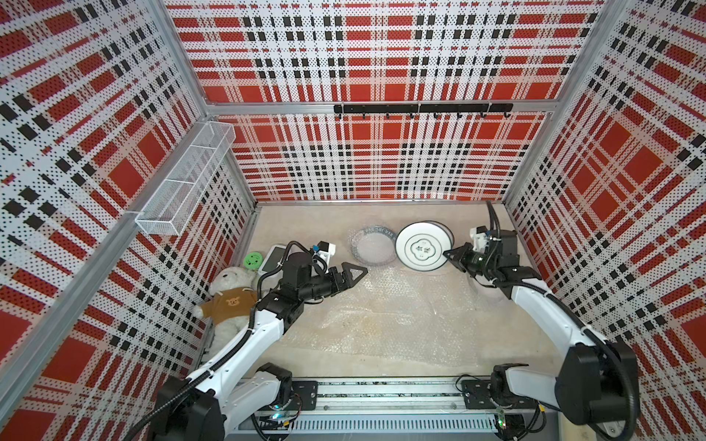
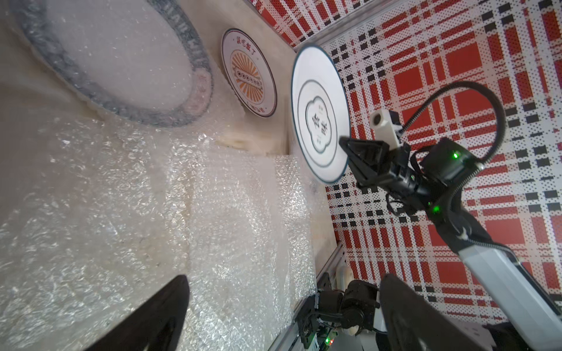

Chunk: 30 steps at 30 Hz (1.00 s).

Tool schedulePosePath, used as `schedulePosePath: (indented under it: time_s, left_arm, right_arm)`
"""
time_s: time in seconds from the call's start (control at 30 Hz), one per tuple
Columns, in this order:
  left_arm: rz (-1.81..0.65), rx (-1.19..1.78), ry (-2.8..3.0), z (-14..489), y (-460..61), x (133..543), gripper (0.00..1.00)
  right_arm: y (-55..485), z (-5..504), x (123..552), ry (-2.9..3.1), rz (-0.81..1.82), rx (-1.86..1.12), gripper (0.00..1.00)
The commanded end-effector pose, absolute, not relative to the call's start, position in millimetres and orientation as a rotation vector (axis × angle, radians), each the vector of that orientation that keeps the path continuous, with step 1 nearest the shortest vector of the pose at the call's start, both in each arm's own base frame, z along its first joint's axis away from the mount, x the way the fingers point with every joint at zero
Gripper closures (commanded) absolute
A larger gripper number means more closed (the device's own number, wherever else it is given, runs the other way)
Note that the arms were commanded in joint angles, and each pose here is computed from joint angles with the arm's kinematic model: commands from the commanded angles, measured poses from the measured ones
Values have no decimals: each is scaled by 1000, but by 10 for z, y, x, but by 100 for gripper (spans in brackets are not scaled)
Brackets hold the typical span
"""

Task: Unpack dinner plates from bubble wrap
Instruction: Place the plate on the plate.

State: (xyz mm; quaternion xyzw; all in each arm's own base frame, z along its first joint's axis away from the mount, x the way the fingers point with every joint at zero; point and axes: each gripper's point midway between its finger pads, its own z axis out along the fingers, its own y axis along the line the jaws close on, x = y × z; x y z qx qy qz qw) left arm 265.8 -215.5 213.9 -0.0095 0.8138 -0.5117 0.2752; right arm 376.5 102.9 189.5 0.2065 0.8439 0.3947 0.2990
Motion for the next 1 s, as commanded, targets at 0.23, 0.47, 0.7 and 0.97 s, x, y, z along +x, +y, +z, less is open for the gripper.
schedulePosePath:
  time_s: [0.23, 0.47, 0.7, 0.97]
  left_arm:
    - [-1396, 58, 2218, 2134, -2242, 2541, 0]
    - [-1404, 82, 2208, 2188, -2262, 2549, 1]
    - [-1415, 81, 2200, 2220, -2260, 2520, 1]
    - [-1420, 35, 2203, 2158, -2219, 2519, 1]
  right_arm:
    - [676, 1697, 4747, 2182, 1015, 627, 100]
    - [627, 1327, 5020, 2223, 1027, 678, 100]
    - [620, 1059, 5149, 2239, 1052, 711, 100]
    - [598, 902, 5166, 2274, 1020, 721, 100]
